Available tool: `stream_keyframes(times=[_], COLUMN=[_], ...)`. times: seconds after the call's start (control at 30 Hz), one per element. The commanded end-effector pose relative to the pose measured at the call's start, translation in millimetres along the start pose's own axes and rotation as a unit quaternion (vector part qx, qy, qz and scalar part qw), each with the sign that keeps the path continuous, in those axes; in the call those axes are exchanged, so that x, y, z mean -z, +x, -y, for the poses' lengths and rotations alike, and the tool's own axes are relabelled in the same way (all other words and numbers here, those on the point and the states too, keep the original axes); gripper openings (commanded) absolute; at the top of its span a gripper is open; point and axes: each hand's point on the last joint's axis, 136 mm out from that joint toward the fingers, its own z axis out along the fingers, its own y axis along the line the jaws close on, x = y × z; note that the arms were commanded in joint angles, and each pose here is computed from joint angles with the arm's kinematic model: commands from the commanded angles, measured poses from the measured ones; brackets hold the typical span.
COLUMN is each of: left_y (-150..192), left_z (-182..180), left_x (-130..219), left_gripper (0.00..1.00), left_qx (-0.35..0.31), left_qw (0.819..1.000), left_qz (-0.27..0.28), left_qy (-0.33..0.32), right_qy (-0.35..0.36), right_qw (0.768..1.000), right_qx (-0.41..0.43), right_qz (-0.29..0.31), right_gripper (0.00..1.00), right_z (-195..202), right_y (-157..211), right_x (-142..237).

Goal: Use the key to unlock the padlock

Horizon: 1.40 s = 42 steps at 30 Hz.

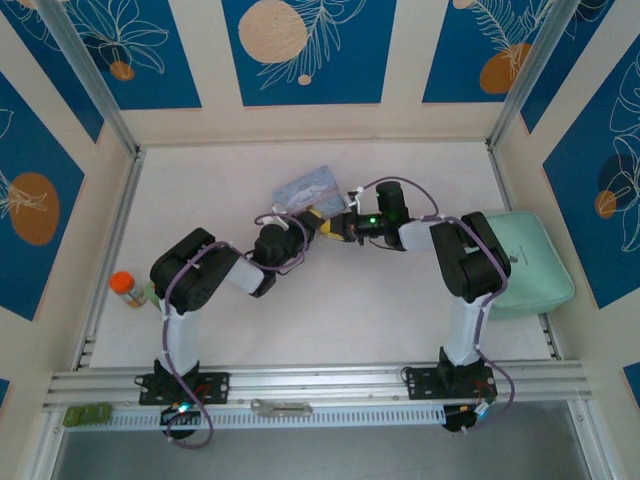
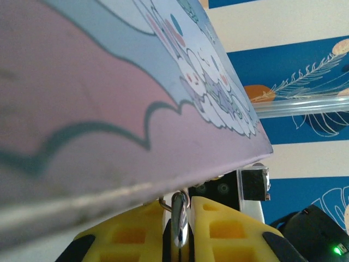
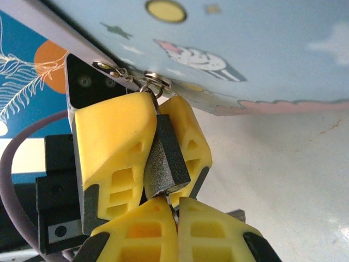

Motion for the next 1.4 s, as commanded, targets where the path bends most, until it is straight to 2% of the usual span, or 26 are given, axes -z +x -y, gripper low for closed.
stream_keyframes(times=[0.0, 0.1, 0.2, 0.33, 0.5, 0.63, 1.0, 1.2, 1.3, 1.37], left_y=[131, 132, 126, 106, 76, 62, 53, 52, 51, 51], left_z=[97, 103, 97, 71, 37, 26, 22, 19, 20, 26], left_x=[36, 36, 33, 25, 14, 5, -10, -10, -8, -9], left_gripper=[0.0, 0.0, 0.0, 0.0, 0.0, 0.0, 0.0, 0.0, 0.0, 0.0], left_qx=[-0.023, -0.023, -0.021, -0.021, -0.015, -0.024, -0.046, -0.045, -0.049, -0.048], left_qw=[0.95, 0.948, 0.954, 0.971, 0.989, 0.993, 0.994, 0.995, 0.995, 0.995], left_qz=[-0.268, -0.27, -0.255, -0.203, -0.125, -0.1, -0.089, -0.088, -0.085, -0.087], left_qy=[0.159, 0.166, 0.157, 0.125, 0.081, 0.06, 0.039, 0.016, 0.015, 0.029], right_qy=[0.028, 0.029, 0.029, 0.049, 0.07, 0.083, 0.118, 0.163, 0.194, 0.181], right_qw=[0.995, 0.995, 0.994, 0.992, 0.99, 0.989, 0.983, 0.974, 0.968, 0.972], right_qx=[0.066, 0.058, 0.057, 0.049, 0.039, 0.035, 0.062, 0.094, 0.114, 0.11], right_qz=[0.074, 0.081, 0.088, 0.103, 0.114, 0.116, 0.126, 0.123, 0.108, 0.103], right_gripper=[0.0, 0.0, 0.0, 0.0, 0.3, 0.48, 0.52, 0.49, 0.45, 0.43], right_z=[2, 7, 5, 8, 13, 16, -3, -7, -6, -6], right_y=[-46, -51, -53, -48, -35, -23, -6, 0, 7, 12], right_x=[-7, -6, -3, 8, 25, 41, 68, 70, 66, 64])
